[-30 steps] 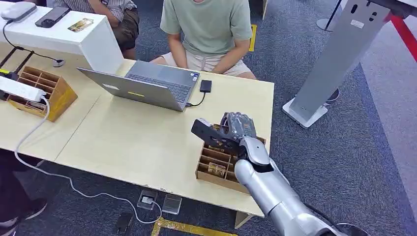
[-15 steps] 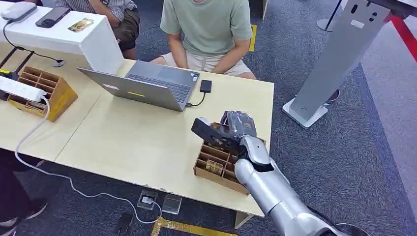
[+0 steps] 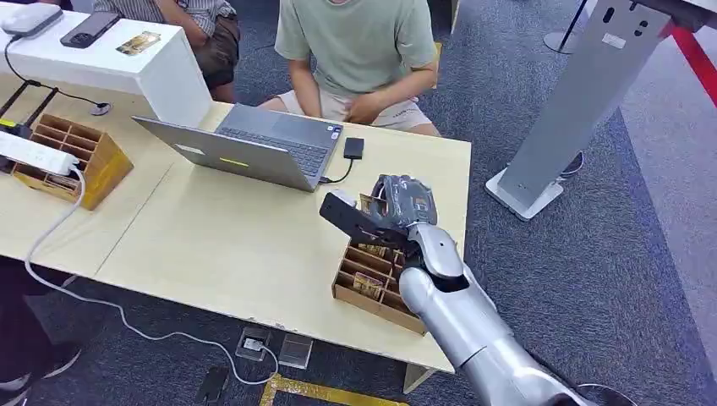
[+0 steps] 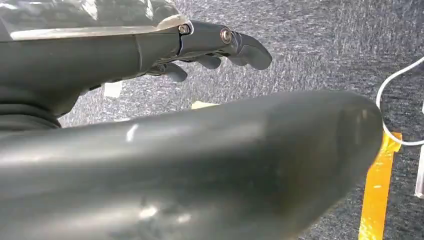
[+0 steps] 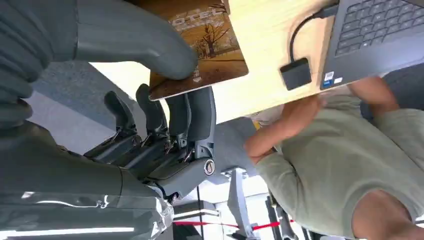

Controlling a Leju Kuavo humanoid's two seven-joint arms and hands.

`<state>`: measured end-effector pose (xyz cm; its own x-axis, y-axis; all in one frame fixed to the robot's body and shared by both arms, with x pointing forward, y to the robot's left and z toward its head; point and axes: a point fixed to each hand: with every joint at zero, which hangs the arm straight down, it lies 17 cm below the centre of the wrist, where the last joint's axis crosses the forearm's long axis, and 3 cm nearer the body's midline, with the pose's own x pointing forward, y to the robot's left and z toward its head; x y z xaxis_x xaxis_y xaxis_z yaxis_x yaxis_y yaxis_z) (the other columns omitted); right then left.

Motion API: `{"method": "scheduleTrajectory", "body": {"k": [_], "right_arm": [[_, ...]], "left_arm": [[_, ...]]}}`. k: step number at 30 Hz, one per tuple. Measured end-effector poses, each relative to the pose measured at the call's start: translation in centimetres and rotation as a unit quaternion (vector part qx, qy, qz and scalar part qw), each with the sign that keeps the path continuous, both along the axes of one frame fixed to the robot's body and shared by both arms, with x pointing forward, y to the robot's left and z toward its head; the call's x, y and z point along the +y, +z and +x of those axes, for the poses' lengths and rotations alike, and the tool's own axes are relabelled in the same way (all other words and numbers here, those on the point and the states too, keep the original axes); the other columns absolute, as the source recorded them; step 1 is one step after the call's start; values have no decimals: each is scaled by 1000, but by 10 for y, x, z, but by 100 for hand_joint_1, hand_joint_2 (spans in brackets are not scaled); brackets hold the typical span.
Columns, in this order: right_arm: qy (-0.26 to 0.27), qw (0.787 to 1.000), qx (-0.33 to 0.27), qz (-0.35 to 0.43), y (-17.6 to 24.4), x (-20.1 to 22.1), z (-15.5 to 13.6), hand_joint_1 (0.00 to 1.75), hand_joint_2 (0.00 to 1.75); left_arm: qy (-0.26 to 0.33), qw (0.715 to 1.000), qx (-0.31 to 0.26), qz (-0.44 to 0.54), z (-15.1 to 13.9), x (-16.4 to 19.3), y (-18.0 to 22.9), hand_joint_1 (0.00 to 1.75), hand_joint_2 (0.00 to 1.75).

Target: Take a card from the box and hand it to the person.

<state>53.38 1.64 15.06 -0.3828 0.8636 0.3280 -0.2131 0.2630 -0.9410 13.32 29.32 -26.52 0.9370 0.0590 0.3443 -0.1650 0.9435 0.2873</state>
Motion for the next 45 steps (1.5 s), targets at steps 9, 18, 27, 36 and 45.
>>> {"method": "scheduleTrajectory", "body": {"k": [9,18,27,36,45], "right_arm": [[-4,999,-42,24,39,-2,1,136,175],[-26,990,-112,79,96,-26,9,134,175],[-52,973,-200,107,149,-57,34,131,175],[-76,970,-210,92,146,-74,52,126,175],[-74,977,-182,82,122,-69,55,0,175]], "left_arm": [[7,1000,7,3,-3,2,-1,0,0],[6,1000,1,8,-2,3,0,0,0],[-3,1000,-3,5,1,0,1,0,0],[-15,1000,-13,-3,5,-4,1,0,0],[-20,1000,-17,-10,7,-7,1,0,0]]}}
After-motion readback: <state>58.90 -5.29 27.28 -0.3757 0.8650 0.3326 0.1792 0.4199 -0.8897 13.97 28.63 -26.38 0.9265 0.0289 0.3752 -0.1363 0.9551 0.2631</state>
